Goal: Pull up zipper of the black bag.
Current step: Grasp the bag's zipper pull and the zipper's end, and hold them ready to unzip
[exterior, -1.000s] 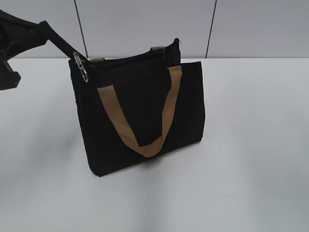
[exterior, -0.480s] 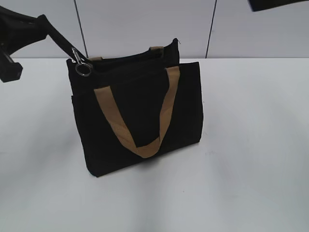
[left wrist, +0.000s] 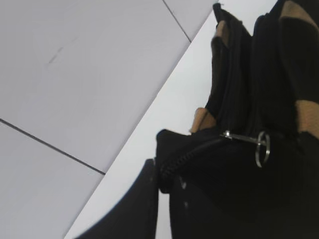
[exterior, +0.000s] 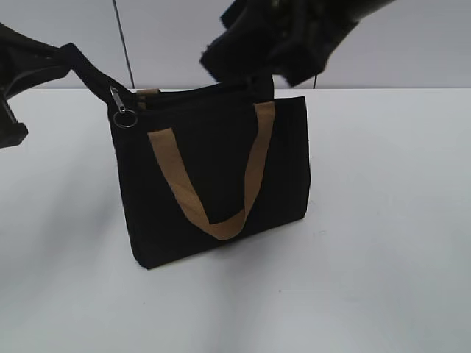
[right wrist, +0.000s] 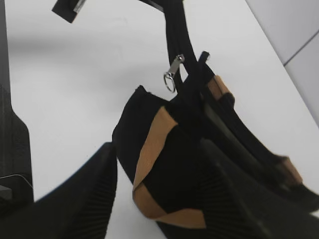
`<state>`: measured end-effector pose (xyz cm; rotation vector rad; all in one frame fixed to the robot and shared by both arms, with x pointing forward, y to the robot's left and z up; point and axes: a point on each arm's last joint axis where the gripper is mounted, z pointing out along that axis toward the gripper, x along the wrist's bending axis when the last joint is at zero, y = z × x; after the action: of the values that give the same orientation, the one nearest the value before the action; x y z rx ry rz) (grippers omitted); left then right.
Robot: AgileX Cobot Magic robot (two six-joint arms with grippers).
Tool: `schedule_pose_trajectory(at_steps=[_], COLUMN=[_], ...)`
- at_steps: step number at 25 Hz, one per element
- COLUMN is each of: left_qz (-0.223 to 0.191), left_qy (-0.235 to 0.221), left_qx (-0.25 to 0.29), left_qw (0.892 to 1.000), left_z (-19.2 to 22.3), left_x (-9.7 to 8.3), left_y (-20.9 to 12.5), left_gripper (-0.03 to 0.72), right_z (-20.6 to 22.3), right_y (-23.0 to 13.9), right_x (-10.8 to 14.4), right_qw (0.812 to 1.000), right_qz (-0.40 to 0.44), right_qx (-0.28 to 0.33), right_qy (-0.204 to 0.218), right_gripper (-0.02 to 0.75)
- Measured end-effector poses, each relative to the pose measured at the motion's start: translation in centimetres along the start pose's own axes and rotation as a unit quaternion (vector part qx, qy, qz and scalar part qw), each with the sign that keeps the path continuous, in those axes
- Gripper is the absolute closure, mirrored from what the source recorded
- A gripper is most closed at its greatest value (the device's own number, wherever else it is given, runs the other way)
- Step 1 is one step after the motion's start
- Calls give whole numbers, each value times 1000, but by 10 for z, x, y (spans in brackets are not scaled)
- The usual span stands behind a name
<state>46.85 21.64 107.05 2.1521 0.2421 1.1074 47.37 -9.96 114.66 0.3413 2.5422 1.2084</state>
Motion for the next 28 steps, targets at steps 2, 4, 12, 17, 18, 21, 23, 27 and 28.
schedule_pose_trajectory(at_steps=[2, 4, 12, 17, 18, 21, 23, 27, 28], left_qz=[7, 10, 18, 20, 21, 39, 60, 86, 88], left_qy=[12, 28, 25, 20, 22, 26, 26, 26, 26], left_qx=[13, 27, 30, 27, 29, 33, 34, 35, 35], left_qw=[1000, 999, 999, 999, 999, 998, 997, 995, 995], left_z=[0, 0, 2, 2, 2, 2, 2, 2, 2], left_x=[2, 5, 5, 4, 4, 5, 5, 5, 5], left_y=[-2, -5, -6, -6, -6, -7, -7, -7, -7], left_gripper=[663, 663, 663, 663, 663, 663, 663, 663, 663], right_z=[17, 33, 85, 100, 102, 105, 108, 110, 111], right_y=[3, 6, 5, -2, -2, -5, -6, -7, -8], right_x=[5, 10, 13, 13, 13, 13, 12, 12, 12], right_qw=[999, 998, 996, 998, 998, 999, 999, 999, 999], right_qz=[-35, -68, -80, -61, -58, -45, -38, -36, -35], right_qx=[-3, -8, -20, -11, -10, -7, -4, -2, -1], right_qy=[5, 5, -17, -9, -8, -5, -4, -4, -4], right_gripper=[337, 337, 358, 422, 430, 440, 442, 442, 442])
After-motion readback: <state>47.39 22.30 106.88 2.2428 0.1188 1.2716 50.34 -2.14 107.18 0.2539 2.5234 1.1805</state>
